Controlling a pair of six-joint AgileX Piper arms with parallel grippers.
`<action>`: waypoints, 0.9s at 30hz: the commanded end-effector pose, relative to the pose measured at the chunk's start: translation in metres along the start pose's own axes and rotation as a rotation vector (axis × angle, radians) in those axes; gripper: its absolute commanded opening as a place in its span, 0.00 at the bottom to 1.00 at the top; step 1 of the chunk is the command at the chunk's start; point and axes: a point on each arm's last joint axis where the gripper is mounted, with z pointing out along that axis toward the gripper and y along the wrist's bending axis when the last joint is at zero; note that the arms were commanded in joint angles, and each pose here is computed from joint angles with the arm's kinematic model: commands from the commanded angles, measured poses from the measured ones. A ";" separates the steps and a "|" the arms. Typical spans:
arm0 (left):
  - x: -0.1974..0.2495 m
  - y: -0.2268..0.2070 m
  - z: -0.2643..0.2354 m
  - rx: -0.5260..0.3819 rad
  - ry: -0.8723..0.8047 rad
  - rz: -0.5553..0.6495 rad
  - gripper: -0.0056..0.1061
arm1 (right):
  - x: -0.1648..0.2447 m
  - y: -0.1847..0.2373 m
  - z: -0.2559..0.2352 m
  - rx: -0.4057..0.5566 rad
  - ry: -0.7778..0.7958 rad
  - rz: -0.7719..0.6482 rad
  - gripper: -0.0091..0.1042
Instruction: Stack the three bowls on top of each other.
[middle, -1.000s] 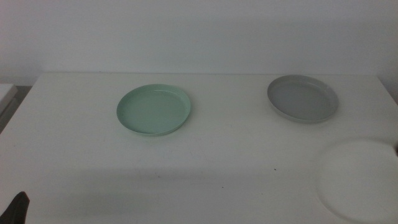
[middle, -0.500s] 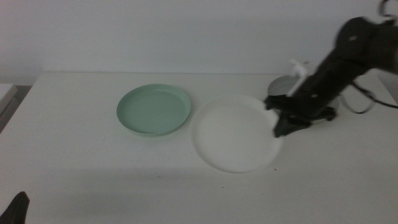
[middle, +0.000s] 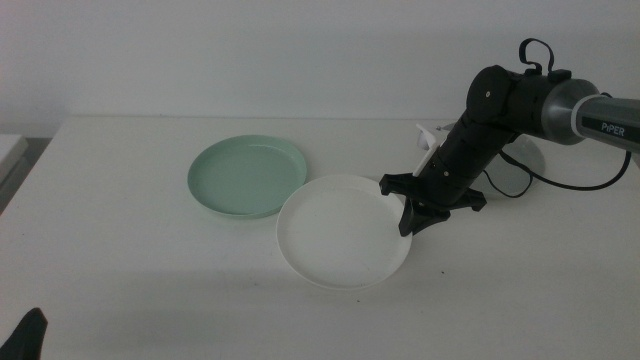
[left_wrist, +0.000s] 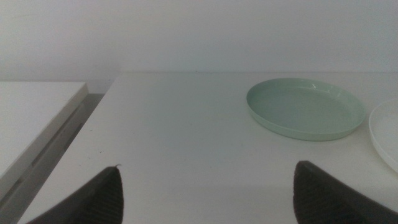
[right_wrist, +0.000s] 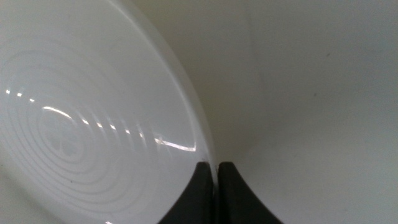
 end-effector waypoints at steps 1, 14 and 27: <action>-0.002 0.000 0.000 0.000 -0.019 0.002 0.89 | -0.004 0.001 -0.003 0.007 -0.032 0.002 0.06; -0.002 0.000 0.000 0.000 -0.019 0.002 0.89 | -0.006 -0.003 0.000 0.036 -0.049 0.021 0.11; -0.002 0.000 0.000 0.000 -0.019 0.002 0.89 | -0.013 0.005 -0.025 0.020 -0.105 -0.003 0.69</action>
